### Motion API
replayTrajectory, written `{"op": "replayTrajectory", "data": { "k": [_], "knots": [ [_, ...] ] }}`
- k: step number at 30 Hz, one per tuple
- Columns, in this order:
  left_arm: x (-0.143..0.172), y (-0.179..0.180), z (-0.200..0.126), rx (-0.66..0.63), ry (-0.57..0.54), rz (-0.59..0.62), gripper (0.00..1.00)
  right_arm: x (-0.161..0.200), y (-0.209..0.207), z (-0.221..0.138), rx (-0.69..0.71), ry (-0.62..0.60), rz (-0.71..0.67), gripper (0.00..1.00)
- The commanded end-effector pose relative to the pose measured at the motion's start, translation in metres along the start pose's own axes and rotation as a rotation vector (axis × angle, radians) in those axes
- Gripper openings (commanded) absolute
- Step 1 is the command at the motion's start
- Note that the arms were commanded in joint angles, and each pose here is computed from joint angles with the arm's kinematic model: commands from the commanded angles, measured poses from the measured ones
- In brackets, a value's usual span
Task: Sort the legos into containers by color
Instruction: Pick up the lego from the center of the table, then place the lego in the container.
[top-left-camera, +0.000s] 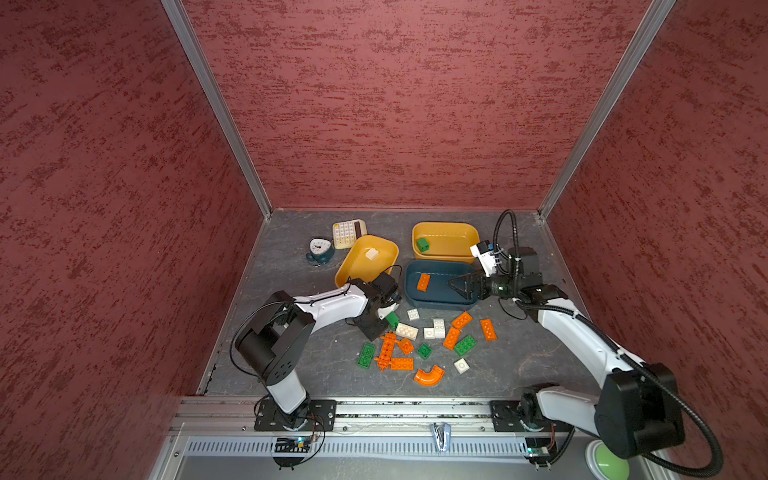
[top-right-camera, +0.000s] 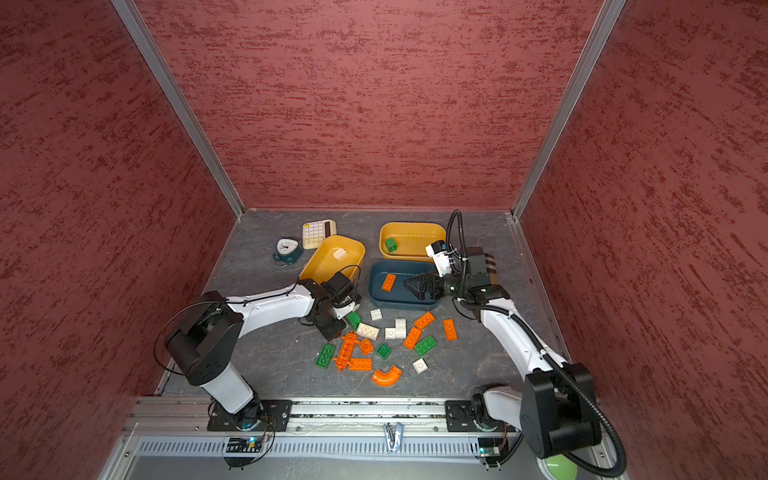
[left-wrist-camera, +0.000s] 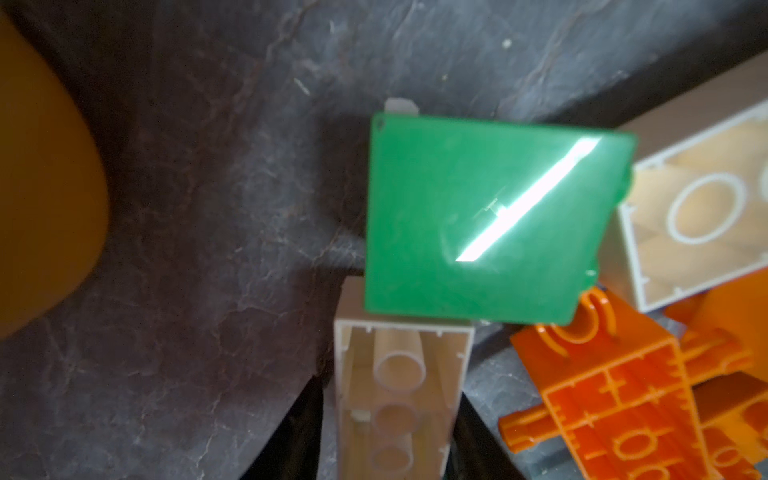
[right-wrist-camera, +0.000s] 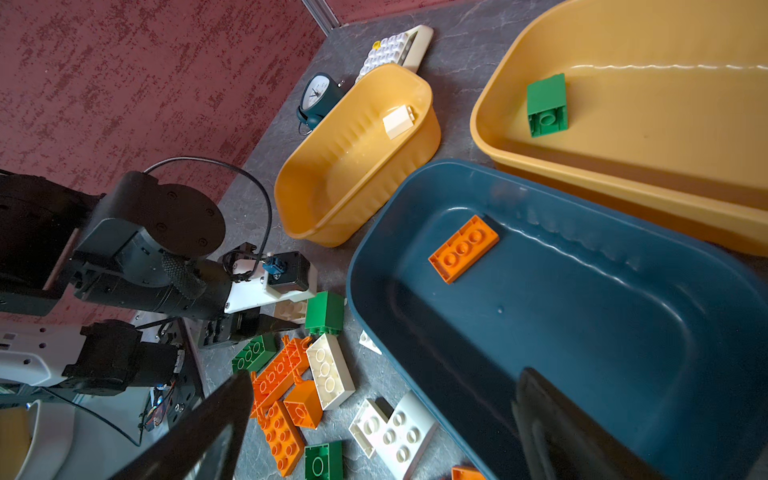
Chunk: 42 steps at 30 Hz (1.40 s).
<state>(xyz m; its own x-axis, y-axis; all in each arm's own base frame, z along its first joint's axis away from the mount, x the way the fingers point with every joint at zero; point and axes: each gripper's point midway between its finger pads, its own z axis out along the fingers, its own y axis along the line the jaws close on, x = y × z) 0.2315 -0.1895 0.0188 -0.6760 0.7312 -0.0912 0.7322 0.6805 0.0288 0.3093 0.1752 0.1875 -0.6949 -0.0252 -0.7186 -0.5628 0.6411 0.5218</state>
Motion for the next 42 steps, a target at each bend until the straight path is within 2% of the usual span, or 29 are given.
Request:
{"op": "replayTrajectory", "data": {
  "k": [1,4,9,17,21,25,28,30,37,42],
  "knots": [
    [-0.013,0.002,-0.001,0.001,-0.025,0.001,0.35,0.001,0.003,0.001,-0.019,-0.005,-0.04,0.99],
    [-0.016,0.001,-0.004,0.007,-0.029,0.0,0.3,0.001,0.003,0.002,-0.02,-0.006,-0.04,0.99],
    [-0.023,-0.006,-0.02,0.02,-0.046,0.011,0.28,-0.002,0.006,0.0,-0.025,-0.012,-0.041,0.99],
    [-0.052,0.005,-0.077,0.022,-0.148,-0.043,0.28,-0.013,0.013,-0.001,-0.052,-0.034,-0.051,0.99],
    [-0.066,0.038,-0.1,-0.03,-0.19,-0.13,0.29,-0.016,0.015,-0.002,-0.059,-0.044,-0.053,0.99],
    [-0.083,0.092,-0.114,-0.085,-0.257,-0.314,0.28,-0.02,0.015,0.0,-0.071,-0.053,-0.047,0.99],
    [-0.093,0.13,-0.113,-0.109,-0.282,-0.447,0.28,-0.022,0.016,0.002,-0.079,-0.054,-0.042,0.99],
    [-0.101,0.146,-0.108,-0.127,-0.286,-0.492,0.28,-0.023,0.017,0.002,-0.08,-0.057,-0.043,0.99],
    [-0.12,0.191,-0.068,-0.203,-0.245,-0.575,0.29,-0.024,0.014,0.004,-0.073,-0.055,-0.041,0.99],
    [-0.128,0.208,-0.047,-0.241,-0.221,-0.607,0.32,-0.02,0.011,0.007,-0.062,-0.045,-0.033,0.99]
  ]
}}
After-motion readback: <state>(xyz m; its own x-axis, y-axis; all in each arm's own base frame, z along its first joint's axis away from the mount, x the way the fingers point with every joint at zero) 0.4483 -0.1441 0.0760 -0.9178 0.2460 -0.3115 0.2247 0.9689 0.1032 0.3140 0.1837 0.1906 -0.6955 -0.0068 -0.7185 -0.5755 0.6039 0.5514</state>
